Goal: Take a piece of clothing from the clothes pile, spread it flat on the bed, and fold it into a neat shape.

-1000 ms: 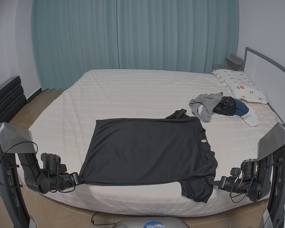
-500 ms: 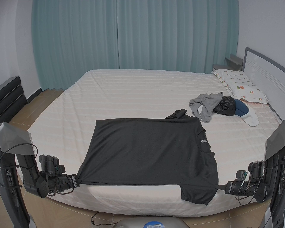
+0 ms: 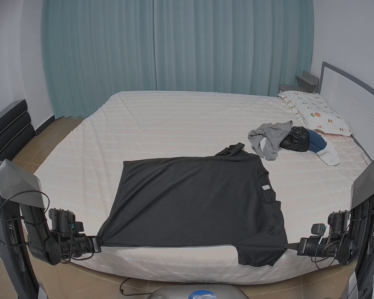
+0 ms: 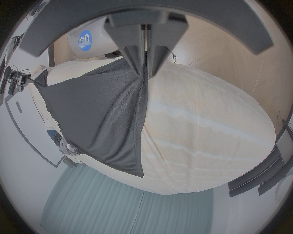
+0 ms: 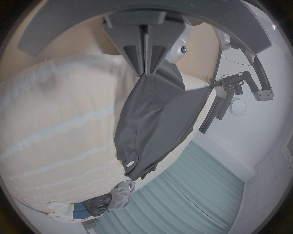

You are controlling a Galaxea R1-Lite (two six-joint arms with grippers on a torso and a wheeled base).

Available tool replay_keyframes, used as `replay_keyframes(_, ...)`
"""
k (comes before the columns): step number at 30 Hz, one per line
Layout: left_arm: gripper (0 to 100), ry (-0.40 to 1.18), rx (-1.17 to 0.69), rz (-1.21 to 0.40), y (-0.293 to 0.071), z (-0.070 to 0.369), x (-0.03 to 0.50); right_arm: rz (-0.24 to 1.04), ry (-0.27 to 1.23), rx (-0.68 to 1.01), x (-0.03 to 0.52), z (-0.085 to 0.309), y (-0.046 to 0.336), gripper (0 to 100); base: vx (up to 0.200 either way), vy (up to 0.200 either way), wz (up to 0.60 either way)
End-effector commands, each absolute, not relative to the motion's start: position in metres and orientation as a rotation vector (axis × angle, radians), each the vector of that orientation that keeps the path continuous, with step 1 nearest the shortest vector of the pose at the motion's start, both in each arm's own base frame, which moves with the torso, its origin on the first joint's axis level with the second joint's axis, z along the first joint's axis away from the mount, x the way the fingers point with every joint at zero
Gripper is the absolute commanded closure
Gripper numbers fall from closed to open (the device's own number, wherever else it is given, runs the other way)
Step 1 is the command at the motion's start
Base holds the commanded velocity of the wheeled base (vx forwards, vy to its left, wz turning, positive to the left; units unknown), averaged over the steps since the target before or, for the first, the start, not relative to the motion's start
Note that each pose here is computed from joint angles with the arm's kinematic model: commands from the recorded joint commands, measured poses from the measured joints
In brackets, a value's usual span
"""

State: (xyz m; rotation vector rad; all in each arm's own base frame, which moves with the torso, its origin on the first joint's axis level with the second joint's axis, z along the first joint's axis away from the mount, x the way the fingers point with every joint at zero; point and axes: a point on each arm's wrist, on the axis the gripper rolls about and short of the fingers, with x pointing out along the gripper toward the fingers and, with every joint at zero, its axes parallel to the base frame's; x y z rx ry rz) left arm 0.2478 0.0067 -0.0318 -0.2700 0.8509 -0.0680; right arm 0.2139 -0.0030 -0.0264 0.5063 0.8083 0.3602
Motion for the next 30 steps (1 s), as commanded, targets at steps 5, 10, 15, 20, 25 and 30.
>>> replay_keyframes(5,100,0.864,-0.251,-0.072,0.007,-0.036,0.241,0.374,0.864,0.447,0.201,-0.020,-0.004,100,0.000,0.000,0.00)
replay_keyframes(10,100,0.897,-0.168,-0.108,0.007,-0.038,0.230,0.393,0.906,0.400,0.194,-0.020,-0.004,100,0.000,0.000,0.00)
replay_keyframes(15,100,0.876,-0.161,-0.104,0.009,-0.039,0.231,0.417,0.942,0.352,0.187,-0.017,-0.004,100,0.000,0.000,0.00)
replay_keyframes(20,100,0.869,-0.144,-0.111,0.009,-0.039,0.227,0.445,0.974,0.305,0.179,-0.012,-0.003,100,0.000,0.000,0.00)
replay_keyframes(25,100,0.901,-0.084,-0.136,0.009,-0.039,0.215,0.455,0.990,0.292,0.176,-0.012,-0.003,100,0.000,0.000,0.00)
replay_keyframes(30,100,0.920,-0.033,-0.154,0.009,-0.037,0.206,0.466,0.995,0.269,0.173,-0.010,-0.004,100,0.000,0.000,0.00)
